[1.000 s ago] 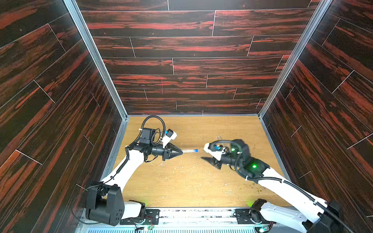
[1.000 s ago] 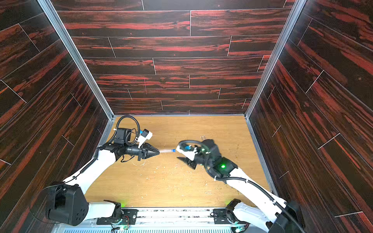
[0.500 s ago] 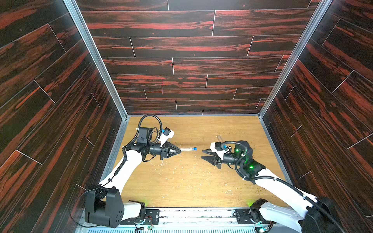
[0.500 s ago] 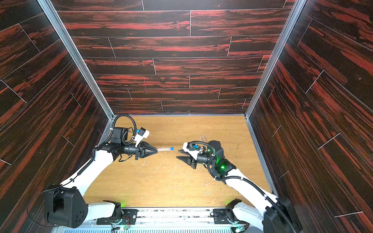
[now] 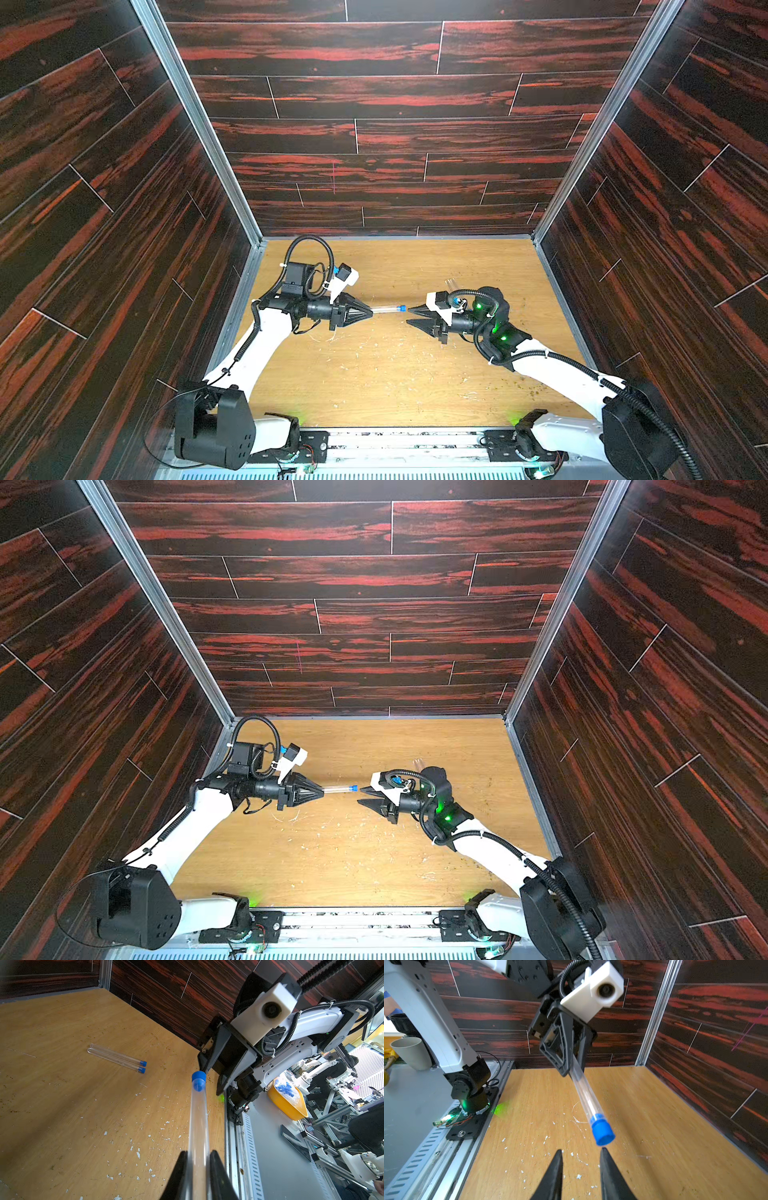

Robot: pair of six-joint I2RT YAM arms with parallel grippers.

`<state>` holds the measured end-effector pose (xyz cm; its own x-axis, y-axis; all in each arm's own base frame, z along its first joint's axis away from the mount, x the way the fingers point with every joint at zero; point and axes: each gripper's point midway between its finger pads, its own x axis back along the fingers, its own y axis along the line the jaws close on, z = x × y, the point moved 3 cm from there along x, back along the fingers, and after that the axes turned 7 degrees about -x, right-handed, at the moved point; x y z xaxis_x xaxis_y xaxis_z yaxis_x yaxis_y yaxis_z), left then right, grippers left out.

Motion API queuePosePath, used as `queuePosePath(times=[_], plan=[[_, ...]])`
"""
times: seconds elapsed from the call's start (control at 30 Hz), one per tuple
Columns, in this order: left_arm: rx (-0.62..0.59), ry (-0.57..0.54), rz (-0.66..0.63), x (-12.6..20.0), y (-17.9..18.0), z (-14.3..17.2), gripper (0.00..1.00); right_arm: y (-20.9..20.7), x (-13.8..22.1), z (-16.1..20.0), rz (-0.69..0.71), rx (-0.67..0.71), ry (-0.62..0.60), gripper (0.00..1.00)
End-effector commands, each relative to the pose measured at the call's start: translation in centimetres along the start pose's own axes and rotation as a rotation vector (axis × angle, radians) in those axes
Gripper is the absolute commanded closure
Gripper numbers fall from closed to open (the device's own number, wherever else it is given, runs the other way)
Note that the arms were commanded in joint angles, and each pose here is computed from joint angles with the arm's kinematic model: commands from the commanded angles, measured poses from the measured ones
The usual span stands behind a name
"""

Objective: Insert stoppers into test tubes
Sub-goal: Insert the stopper into the test tube.

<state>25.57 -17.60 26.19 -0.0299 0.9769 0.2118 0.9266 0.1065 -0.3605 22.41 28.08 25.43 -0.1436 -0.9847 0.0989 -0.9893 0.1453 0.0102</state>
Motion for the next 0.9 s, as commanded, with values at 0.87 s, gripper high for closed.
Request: queuePosePath(times=[0.87], plan=[[-0.067,-0.026,0.031,0.4,-1.2,-1.4,1.0,0.1,-2.1,-1.2,-0.112,0.008,-0.003,0.78]])
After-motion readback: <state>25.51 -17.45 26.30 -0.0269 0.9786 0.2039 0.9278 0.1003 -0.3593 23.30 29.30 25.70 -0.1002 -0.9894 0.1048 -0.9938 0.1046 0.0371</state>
